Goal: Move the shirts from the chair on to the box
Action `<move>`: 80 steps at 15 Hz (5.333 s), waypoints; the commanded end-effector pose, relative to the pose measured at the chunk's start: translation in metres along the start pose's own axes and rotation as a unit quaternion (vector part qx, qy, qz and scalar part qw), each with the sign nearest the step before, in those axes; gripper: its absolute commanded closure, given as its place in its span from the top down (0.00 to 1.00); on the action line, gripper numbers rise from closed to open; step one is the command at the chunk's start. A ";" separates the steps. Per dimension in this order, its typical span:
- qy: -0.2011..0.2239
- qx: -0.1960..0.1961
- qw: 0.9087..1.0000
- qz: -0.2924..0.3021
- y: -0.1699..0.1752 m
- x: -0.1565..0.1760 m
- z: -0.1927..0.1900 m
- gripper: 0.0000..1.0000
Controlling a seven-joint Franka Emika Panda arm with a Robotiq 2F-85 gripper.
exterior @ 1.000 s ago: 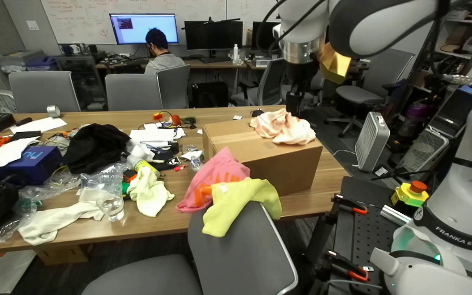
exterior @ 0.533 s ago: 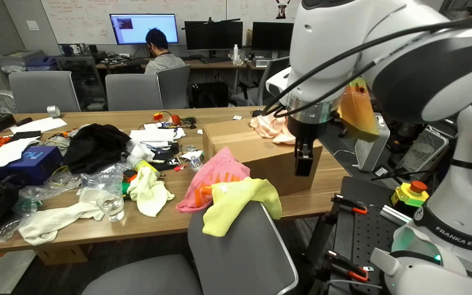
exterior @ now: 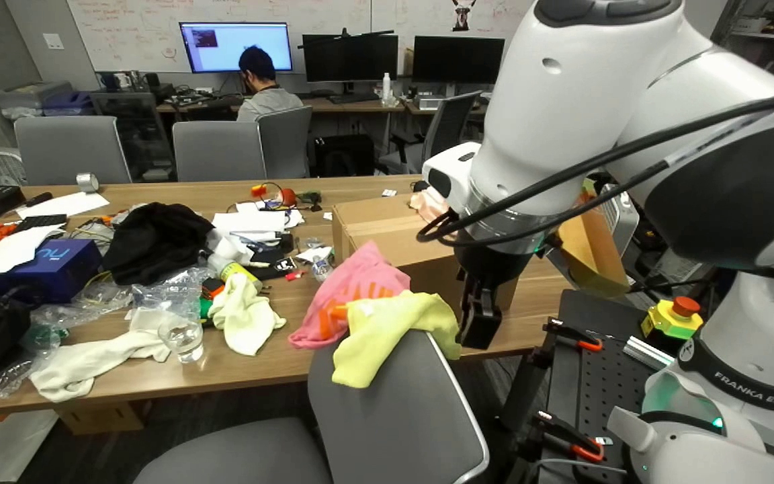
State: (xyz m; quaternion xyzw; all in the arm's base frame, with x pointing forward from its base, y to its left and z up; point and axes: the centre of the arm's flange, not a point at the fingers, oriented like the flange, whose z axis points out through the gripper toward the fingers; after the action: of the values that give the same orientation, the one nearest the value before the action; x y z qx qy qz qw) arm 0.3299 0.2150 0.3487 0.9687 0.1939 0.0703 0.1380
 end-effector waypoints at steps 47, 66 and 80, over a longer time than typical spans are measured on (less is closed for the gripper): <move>0.100 -0.152 0.983 -0.004 -0.002 0.079 0.072 0.02; 0.152 -0.223 0.941 0.203 0.166 0.110 -0.020 0.03; 0.026 -0.337 0.808 0.483 0.418 0.082 0.004 0.03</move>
State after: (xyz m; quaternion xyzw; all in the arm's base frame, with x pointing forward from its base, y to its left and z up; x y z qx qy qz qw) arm 0.5346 -0.0949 0.4660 0.8562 -0.2806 0.2174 0.3753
